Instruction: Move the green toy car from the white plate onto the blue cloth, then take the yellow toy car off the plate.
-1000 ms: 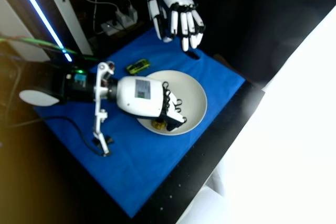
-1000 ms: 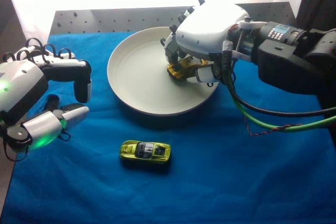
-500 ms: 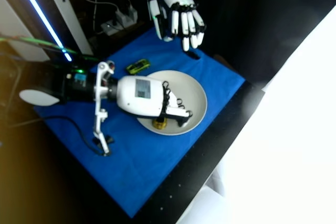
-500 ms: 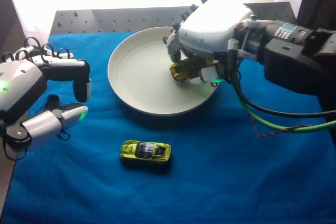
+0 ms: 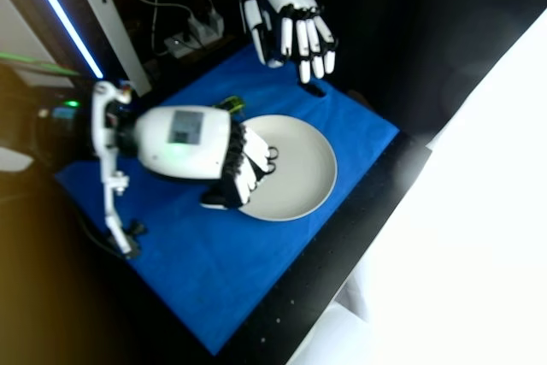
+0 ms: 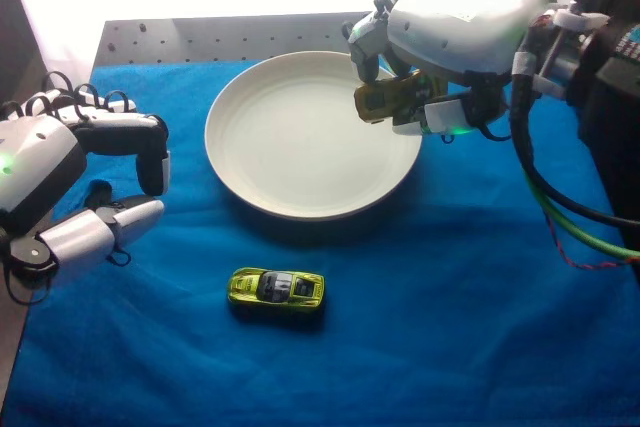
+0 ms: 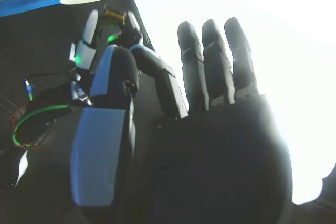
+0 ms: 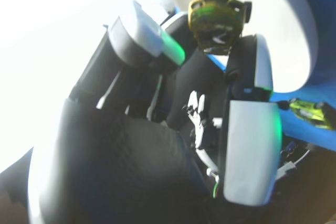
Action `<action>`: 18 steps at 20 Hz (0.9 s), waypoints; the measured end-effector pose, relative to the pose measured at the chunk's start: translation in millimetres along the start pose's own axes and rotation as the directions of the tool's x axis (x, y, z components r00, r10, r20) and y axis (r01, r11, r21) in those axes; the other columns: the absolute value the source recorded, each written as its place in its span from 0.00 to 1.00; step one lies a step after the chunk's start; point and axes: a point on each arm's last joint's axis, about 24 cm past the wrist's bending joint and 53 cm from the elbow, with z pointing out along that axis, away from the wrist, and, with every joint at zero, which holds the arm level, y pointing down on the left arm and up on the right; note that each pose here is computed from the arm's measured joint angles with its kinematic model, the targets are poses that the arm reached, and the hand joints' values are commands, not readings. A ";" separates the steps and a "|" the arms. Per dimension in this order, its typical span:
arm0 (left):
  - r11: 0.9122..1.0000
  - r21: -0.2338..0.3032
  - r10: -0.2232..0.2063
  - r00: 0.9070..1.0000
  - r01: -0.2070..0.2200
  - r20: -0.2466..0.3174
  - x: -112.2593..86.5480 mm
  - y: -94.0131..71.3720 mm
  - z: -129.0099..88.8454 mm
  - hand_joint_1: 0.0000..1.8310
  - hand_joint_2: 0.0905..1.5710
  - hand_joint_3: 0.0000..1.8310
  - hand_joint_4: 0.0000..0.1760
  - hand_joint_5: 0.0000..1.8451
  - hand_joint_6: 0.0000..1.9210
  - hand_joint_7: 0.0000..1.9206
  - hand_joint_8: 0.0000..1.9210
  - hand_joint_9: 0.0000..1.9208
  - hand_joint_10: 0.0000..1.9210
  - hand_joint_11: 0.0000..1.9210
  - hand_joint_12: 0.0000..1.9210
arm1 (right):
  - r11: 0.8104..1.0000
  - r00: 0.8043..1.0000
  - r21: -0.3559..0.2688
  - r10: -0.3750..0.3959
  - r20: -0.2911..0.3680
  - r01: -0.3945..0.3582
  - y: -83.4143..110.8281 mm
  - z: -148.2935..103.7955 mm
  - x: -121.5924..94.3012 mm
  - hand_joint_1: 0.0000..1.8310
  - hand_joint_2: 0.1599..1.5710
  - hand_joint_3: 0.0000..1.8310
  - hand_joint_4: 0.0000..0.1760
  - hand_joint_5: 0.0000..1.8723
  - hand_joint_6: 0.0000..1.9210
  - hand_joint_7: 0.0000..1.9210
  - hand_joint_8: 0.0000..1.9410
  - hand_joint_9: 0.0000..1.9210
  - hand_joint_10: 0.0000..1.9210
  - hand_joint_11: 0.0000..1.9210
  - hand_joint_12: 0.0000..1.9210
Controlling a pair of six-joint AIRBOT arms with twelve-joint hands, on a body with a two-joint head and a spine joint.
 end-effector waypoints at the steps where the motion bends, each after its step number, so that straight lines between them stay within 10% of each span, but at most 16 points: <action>1: 1.000 -0.005 -0.004 1.000 0.004 -0.002 0.7 0.8 -0.3 0.44 0.82 0.00 1.00 0.33 0.79 0.27 0.00 0.19 0.00 0.00 0.36 | 1.000 1.000 -0.015 -0.007 0.010 0.008 5.9 -3.3 -3.4 0.64 0.68 0.00 0.00 0.52 0.53 0.65 1.00 0.73 1.00 0.78 1.00; 6: 1.000 -0.003 -0.003 1.000 0.003 -0.002 0.9 -0.1 -1.3 0.44 0.82 0.00 1.00 0.33 0.80 0.27 0.00 0.18 0.00 0.00 0.36 | 0.995 0.997 -0.088 -0.050 0.062 0.055 35.2 -31.4 -24.6 0.63 0.69 0.00 0.00 0.50 0.56 0.63 0.98 0.71 1.00 0.77 1.00; 10: 1.000 -0.013 -0.005 1.000 0.005 0.001 0.3 2.2 -3.9 0.44 0.82 0.00 1.00 0.33 0.80 0.28 0.00 0.19 0.00 0.00 0.34 | 0.990 0.993 -0.101 -0.086 0.081 0.094 38.2 -58.8 -30.6 0.69 0.69 0.00 0.00 0.50 0.46 0.53 0.63 0.49 0.80 0.41 1.00; 16: 1.000 -0.029 -0.006 1.000 0.006 0.005 0.6 6.8 -8.9 0.44 0.82 0.00 1.00 0.33 0.79 0.28 0.00 0.19 0.00 0.00 0.41 | 0.990 0.993 -0.089 -0.115 -0.027 0.112 36.5 -100.5 2.7 0.71 0.65 0.00 0.00 0.63 0.23 0.56 0.60 0.61 0.77 0.57 0.93; 17: 0.999 -0.035 -0.008 1.000 0.008 0.006 0.5 8.5 -9.1 0.37 0.77 0.00 0.84 0.29 0.39 0.27 0.00 0.18 0.00 0.00 0.38 | 0.990 0.992 -0.084 -0.116 -0.048 0.111 35.9 -106.8 8.7 0.70 0.66 0.00 0.00 0.60 0.28 0.54 0.63 0.55 0.81 0.51 0.96; 18: 0.999 -0.034 -0.008 1.000 0.008 0.008 0.0 8.2 -9.1 0.44 0.80 0.00 0.97 0.34 0.69 0.27 0.00 0.18 0.00 0.00 0.40 | 0.990 0.991 -0.085 -0.116 -0.069 0.110 37.0 -111.6 15.7 0.75 0.67 0.00 0.00 0.55 0.39 0.52 0.59 0.46 0.73 0.43 0.94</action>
